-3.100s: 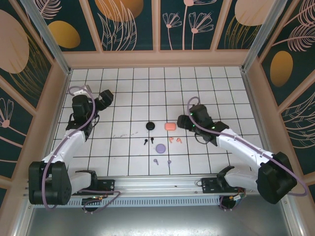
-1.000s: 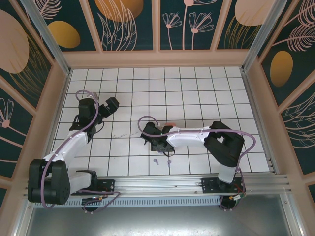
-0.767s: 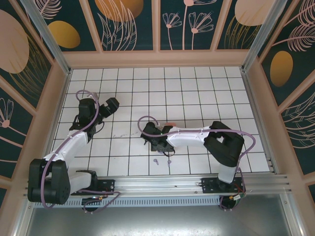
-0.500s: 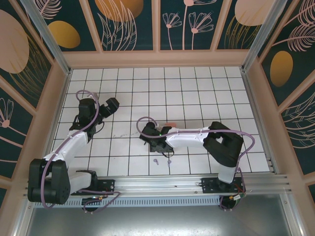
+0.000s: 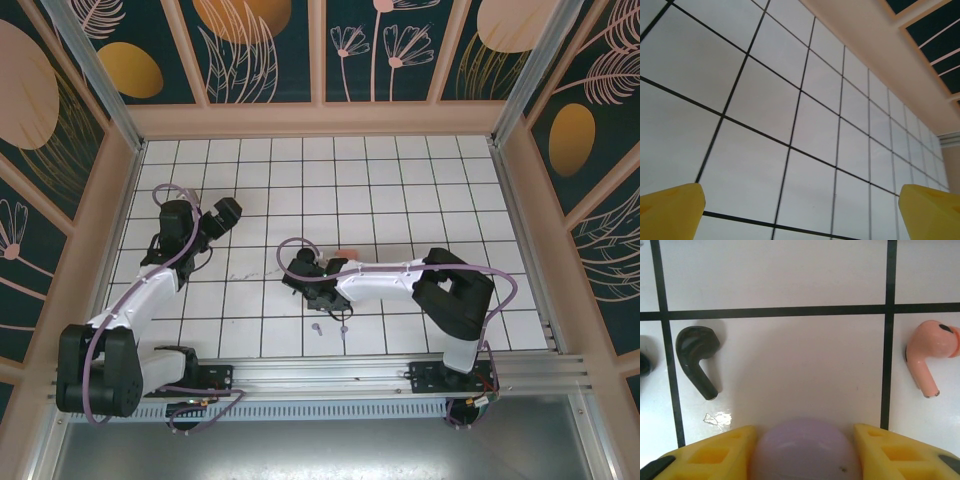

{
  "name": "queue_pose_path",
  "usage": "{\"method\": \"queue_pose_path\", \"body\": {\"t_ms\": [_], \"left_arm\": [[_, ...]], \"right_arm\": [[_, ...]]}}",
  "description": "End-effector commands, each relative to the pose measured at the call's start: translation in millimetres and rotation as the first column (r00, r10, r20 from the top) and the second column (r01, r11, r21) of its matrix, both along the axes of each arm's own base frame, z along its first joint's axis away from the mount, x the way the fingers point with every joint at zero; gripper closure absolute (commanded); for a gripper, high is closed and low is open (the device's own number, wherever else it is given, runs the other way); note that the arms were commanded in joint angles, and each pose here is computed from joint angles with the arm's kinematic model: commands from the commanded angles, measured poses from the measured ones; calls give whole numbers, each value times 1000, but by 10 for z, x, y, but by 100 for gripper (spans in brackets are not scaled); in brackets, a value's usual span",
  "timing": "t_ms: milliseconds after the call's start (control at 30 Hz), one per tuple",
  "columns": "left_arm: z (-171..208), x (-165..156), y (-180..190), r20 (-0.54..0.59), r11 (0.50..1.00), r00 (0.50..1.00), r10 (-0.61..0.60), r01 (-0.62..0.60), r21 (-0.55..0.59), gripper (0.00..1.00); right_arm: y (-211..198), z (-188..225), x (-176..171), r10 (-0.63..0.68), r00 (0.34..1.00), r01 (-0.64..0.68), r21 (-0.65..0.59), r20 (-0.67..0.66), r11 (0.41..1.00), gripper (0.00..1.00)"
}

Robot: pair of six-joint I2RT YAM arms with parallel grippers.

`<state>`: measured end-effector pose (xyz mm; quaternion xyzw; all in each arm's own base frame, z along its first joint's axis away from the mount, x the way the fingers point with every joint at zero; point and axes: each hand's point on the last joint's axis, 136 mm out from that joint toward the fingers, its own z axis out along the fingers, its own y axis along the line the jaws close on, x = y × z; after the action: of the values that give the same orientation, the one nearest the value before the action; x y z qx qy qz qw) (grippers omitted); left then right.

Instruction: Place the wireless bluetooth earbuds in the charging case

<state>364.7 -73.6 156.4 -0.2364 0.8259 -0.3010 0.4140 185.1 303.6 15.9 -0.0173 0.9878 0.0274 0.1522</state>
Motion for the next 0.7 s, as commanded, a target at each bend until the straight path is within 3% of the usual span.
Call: {"method": "queue_pose_path", "body": {"t_ms": [0,167,300,533,667], "left_arm": [[274,-28,-80,75,995,997,-2,9,-96,1],[445,-62,-187,168,990,984,-67,86,-112,1],[488,-127,-372,240,968,958,-157,197,-153,1],[472,-299,-623,336,932,913,-231,307,-194,1],[446,-368,-789,368,918,889,-272,354,-177,4]], "right_arm": [[131,75,-57,3,1000,-2,43,-12,999,55],[317,555,162,-9,997,-3,163,72,987,55],[390,990,553,-61,989,18,299,135,954,57],[200,1508,1414,-251,957,145,514,143,846,57],[160,1667,1710,-329,939,207,603,98,770,57]]}}
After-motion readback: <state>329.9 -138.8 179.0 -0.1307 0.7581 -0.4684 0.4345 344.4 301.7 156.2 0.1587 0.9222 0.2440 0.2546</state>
